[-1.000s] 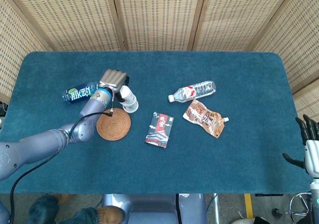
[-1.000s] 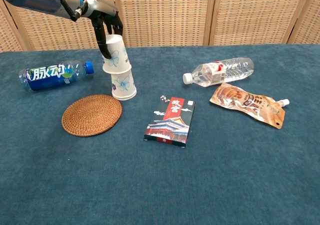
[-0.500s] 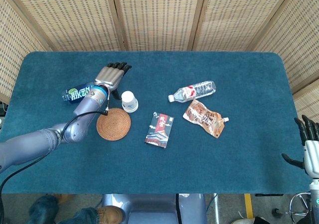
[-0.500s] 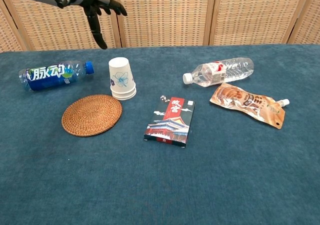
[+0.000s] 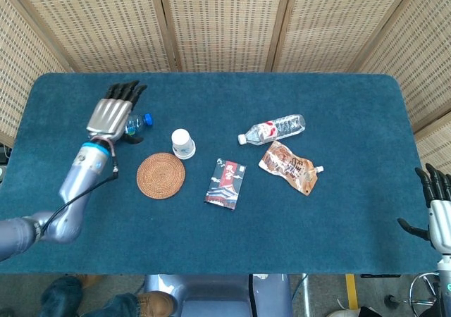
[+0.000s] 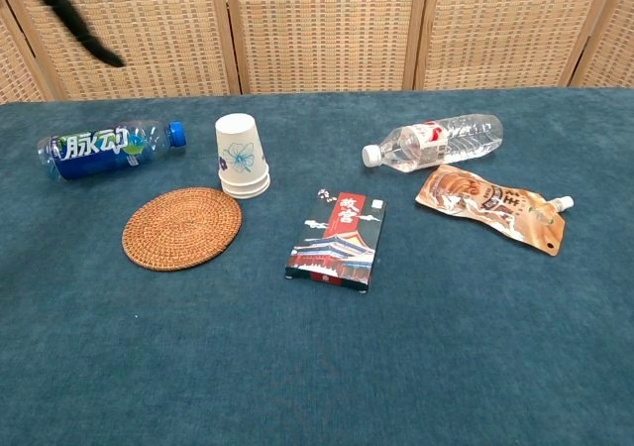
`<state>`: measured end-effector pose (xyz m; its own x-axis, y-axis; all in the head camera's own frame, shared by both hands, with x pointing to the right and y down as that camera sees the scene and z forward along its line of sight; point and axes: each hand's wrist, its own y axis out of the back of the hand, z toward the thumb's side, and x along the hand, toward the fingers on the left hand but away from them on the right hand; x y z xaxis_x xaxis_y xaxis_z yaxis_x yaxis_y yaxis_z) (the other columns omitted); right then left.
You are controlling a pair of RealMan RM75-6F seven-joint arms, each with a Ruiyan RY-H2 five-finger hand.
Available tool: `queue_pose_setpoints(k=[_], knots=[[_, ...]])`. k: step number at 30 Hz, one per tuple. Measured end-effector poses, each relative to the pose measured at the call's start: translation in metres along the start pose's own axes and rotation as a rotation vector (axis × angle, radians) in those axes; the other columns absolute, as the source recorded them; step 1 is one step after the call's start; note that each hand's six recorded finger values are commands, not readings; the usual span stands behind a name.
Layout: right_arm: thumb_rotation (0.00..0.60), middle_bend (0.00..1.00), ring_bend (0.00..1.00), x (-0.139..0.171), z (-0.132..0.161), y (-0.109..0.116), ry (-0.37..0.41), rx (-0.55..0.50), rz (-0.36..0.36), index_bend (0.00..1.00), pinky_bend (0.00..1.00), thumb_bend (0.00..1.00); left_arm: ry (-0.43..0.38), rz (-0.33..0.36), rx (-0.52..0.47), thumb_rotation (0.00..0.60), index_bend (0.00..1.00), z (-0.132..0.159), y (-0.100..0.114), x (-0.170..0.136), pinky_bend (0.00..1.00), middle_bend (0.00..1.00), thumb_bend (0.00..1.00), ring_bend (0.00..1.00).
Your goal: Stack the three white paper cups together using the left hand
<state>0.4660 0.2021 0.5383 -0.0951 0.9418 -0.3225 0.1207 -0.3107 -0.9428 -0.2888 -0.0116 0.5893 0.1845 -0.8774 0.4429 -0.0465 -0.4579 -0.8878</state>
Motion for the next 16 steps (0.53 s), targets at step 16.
queue_pose_setpoints(k=[16], knots=[[0.6,0.0,0.0,0.005,0.005,0.002,0.024,0.001,-0.004,0.0,0.0,0.0,0.141,0.043,-0.157,0.6,0.0,-0.1,-0.06,-0.211,0.0,0.0,0.0,0.0]])
